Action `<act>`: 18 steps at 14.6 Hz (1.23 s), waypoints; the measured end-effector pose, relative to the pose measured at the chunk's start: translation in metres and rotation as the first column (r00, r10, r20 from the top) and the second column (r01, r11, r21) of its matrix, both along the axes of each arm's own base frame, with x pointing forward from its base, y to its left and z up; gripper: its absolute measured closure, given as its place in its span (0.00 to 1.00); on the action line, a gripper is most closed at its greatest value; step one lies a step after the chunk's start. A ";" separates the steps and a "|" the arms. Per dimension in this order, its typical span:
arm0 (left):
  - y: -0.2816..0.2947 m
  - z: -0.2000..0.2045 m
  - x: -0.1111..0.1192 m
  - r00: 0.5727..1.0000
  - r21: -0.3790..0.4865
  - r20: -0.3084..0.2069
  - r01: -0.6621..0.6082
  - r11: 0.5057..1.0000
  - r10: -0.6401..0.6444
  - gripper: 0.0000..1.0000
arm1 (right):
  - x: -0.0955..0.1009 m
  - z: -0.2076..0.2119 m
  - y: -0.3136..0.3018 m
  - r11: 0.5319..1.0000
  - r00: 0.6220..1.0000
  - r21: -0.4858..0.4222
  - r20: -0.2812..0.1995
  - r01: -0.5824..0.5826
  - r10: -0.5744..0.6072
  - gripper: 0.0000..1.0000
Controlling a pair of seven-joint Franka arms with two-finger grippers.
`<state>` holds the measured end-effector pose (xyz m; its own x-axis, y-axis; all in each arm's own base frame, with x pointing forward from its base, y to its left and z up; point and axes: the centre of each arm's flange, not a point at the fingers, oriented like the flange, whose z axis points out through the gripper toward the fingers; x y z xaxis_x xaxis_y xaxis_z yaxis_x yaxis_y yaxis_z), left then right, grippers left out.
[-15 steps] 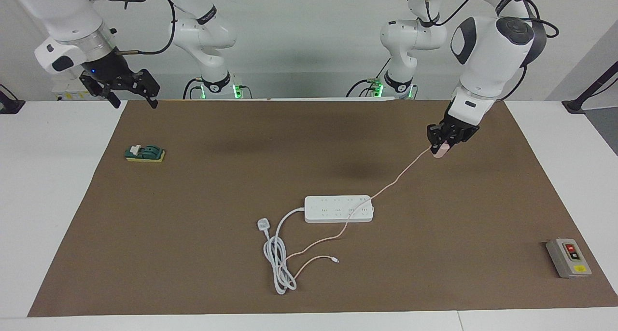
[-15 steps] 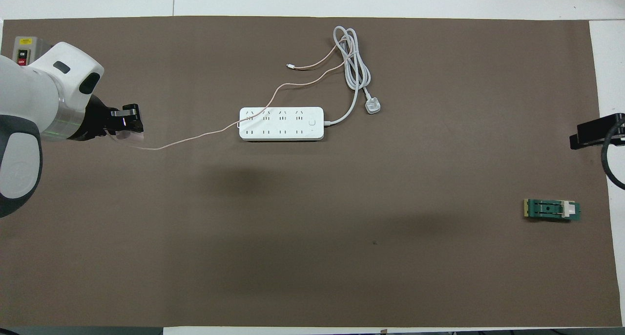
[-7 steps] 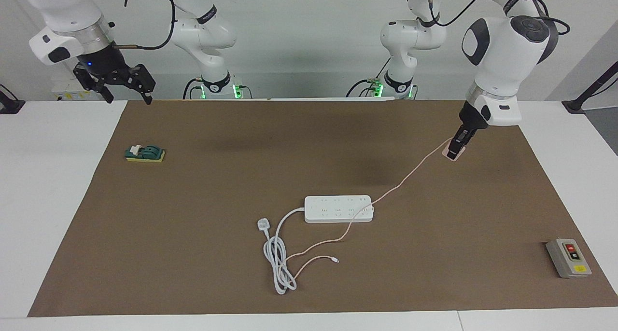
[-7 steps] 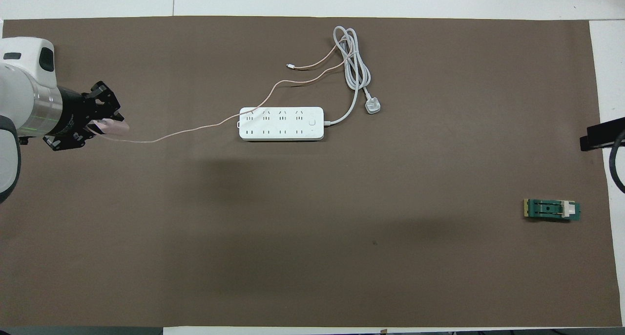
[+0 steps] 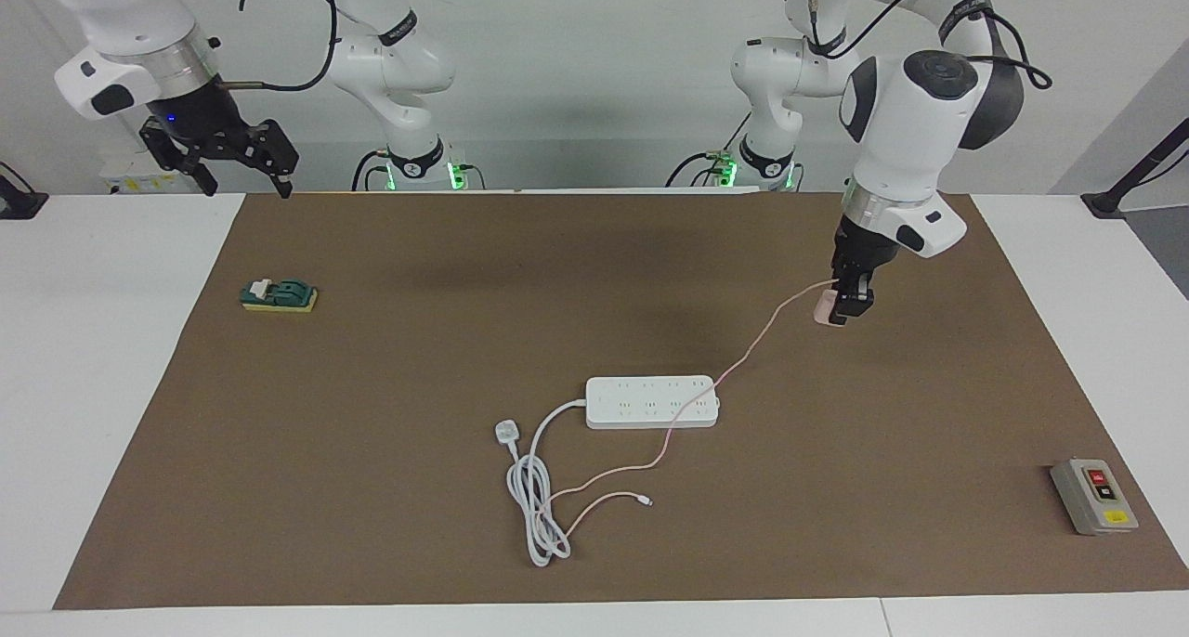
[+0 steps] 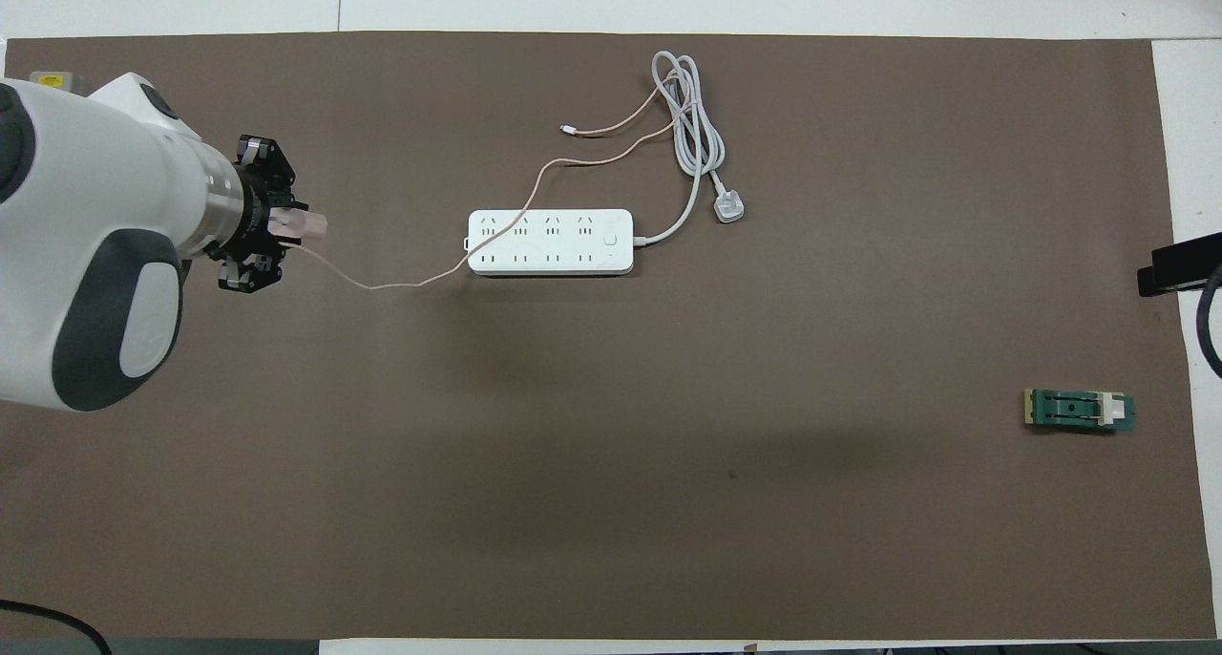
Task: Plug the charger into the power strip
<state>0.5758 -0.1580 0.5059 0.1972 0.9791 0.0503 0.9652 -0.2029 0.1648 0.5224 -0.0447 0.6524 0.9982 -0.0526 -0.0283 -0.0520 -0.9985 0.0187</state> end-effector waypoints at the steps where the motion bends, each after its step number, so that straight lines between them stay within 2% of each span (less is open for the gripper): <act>1: -0.009 -0.004 0.004 0.999 -0.002 0.010 -0.047 0.999 0.047 0.67 | 0.000 0.000 0.000 1.000 1.000 0.000 0.000 0.000 0.000 0.00; 4: -0.016 -0.002 0.027 0.992 -0.022 0.052 -0.112 0.994 0.113 0.67 | -0.001 0.002 0.001 1.000 1.000 0.000 0.004 -0.001 0.001 0.00; 7: 0.023 0.011 0.054 0.980 0.016 0.122 -0.158 0.987 0.155 0.67 | -0.002 0.003 0.001 1.000 1.000 0.000 0.005 -0.001 0.001 0.00; 9: 0.053 0.030 0.077 0.965 0.009 0.172 -0.200 0.980 0.196 0.67 | -0.002 0.003 0.001 1.000 1.000 0.000 0.006 -0.001 0.001 0.00; 11: 0.069 0.039 0.094 0.956 0.002 0.200 -0.218 0.976 0.213 0.67 | -0.002 0.003 0.001 1.000 1.000 0.000 0.006 -0.001 0.001 0.00; 15: 0.031 -0.013 0.104 0.974 0.006 0.163 -0.162 0.987 0.159 0.67 | -0.002 0.003 0.001 1.000 1.000 0.000 0.006 -0.001 0.001 0.00; 18: 0.011 -0.055 0.095 0.987 0.026 0.101 -0.132 0.991 0.129 0.67 | -0.002 0.003 0.001 1.000 1.000 0.000 0.006 -0.001 0.001 0.00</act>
<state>0.6704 -0.1468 0.4509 0.0606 0.9936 0.0955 0.9631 -0.0833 0.2558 0.5206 -0.0440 0.6554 0.9984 -0.0514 -0.0226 -0.0510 -0.9985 0.0186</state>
